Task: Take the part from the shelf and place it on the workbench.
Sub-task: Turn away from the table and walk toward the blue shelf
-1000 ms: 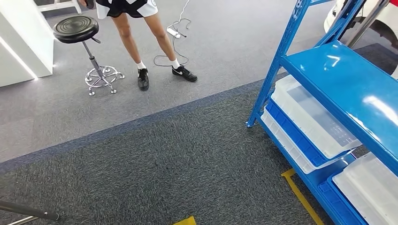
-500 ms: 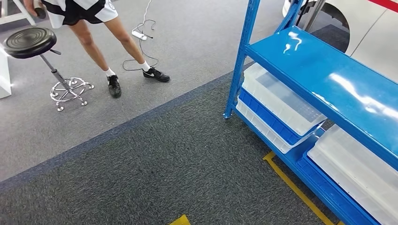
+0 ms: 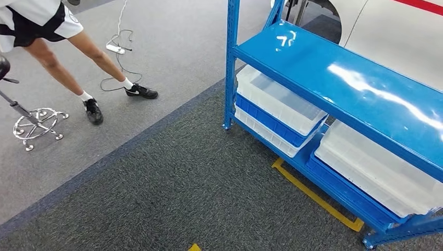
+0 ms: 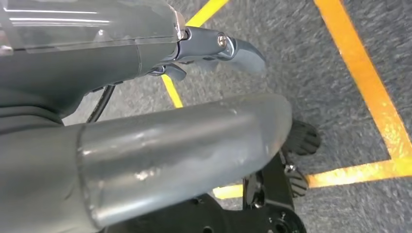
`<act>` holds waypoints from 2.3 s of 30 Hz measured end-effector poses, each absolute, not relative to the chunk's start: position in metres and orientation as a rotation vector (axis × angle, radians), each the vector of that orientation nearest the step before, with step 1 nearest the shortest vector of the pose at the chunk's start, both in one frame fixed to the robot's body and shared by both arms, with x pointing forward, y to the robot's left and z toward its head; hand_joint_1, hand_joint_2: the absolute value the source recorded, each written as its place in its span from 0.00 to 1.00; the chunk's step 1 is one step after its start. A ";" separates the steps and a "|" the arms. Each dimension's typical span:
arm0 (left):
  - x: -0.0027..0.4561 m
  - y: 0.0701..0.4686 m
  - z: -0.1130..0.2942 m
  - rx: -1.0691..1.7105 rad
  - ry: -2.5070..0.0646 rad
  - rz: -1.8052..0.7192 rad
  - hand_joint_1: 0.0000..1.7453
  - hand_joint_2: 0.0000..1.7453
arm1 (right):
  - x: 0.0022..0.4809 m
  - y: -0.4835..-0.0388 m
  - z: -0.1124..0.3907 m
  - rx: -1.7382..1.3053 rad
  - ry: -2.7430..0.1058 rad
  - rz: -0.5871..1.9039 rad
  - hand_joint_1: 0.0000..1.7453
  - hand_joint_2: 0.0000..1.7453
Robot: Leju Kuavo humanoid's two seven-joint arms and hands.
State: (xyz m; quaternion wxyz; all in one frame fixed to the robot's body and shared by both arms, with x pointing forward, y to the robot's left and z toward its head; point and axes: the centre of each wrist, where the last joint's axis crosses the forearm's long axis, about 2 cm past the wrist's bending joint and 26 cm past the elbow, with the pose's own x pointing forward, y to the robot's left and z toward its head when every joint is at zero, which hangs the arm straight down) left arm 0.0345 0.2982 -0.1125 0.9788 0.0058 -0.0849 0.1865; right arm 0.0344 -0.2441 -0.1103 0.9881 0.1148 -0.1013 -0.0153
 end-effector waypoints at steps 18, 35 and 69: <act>0.041 0.297 -0.112 0.006 -0.176 0.381 0.00 0.00 | 0.035 -0.240 -0.110 0.185 -0.201 -0.042 0.00 0.00; 0.035 0.298 -0.112 0.009 -0.150 0.392 0.00 0.00 | 0.034 -0.234 -0.109 0.206 -0.212 -0.044 0.00 0.00; 0.035 0.298 -0.112 0.020 -0.137 0.402 0.00 0.00 | 0.031 -0.231 -0.109 0.228 -0.250 -0.040 0.00 0.00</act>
